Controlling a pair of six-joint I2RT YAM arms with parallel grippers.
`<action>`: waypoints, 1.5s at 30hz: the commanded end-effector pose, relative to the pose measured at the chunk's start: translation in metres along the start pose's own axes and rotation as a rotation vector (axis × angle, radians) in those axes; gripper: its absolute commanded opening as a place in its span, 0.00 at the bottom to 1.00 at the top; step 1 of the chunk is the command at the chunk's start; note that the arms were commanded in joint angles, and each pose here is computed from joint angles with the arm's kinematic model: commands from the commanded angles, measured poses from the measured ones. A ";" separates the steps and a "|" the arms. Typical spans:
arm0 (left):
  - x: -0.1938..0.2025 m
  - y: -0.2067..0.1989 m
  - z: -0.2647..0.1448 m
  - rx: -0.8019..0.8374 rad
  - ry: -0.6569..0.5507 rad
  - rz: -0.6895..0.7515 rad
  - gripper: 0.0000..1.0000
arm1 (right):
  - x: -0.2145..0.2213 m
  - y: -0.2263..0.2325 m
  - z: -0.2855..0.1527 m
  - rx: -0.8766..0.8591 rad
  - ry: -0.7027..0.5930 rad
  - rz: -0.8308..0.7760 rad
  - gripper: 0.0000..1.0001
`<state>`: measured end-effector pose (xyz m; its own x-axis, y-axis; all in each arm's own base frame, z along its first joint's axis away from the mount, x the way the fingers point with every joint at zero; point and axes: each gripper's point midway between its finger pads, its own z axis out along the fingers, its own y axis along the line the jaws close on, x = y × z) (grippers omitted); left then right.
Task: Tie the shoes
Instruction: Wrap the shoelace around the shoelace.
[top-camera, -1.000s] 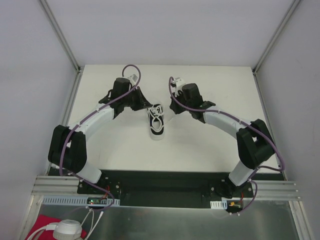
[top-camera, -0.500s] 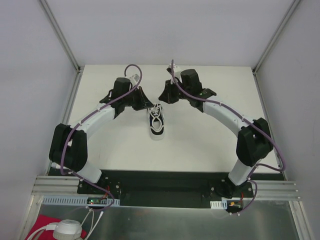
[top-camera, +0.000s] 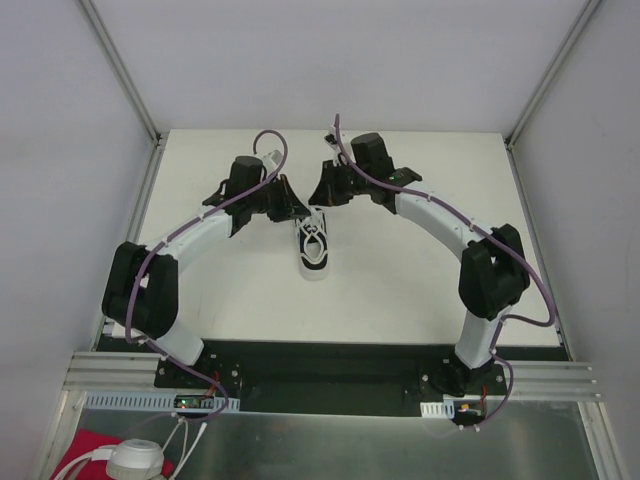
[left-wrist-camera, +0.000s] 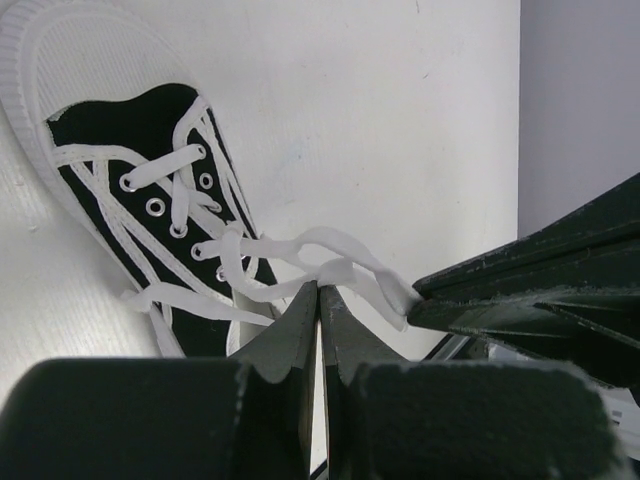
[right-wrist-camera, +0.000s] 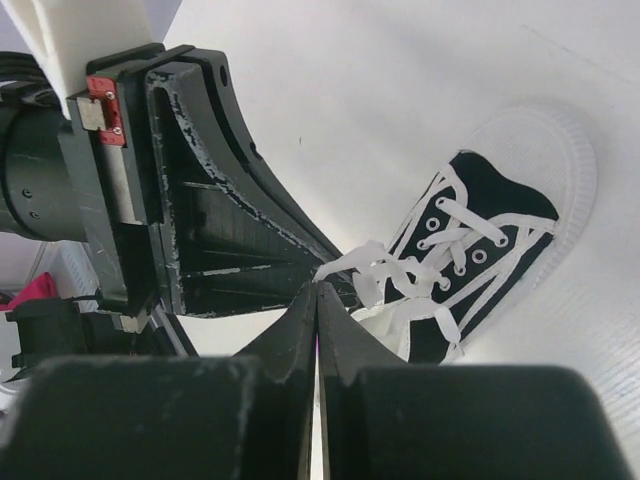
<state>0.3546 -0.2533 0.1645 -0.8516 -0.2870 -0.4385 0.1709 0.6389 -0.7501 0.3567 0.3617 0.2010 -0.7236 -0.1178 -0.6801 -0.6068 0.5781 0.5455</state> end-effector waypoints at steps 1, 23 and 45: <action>-0.004 -0.009 0.005 0.045 0.009 0.015 0.00 | -0.008 0.019 -0.003 -0.052 0.002 0.008 0.01; -0.011 -0.009 0.010 0.050 0.005 0.008 0.00 | 0.016 0.026 -0.007 -0.079 0.056 -0.001 0.01; -0.008 -0.006 0.010 0.096 0.017 0.019 0.00 | 0.029 0.017 -0.020 -0.004 0.057 -0.028 0.31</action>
<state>0.3614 -0.2619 0.1580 -0.8704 -0.2736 -0.4094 0.1781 0.6004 -0.7796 0.3206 0.3580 0.1607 -0.7864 -0.2083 -0.5815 -0.5784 0.5785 0.5751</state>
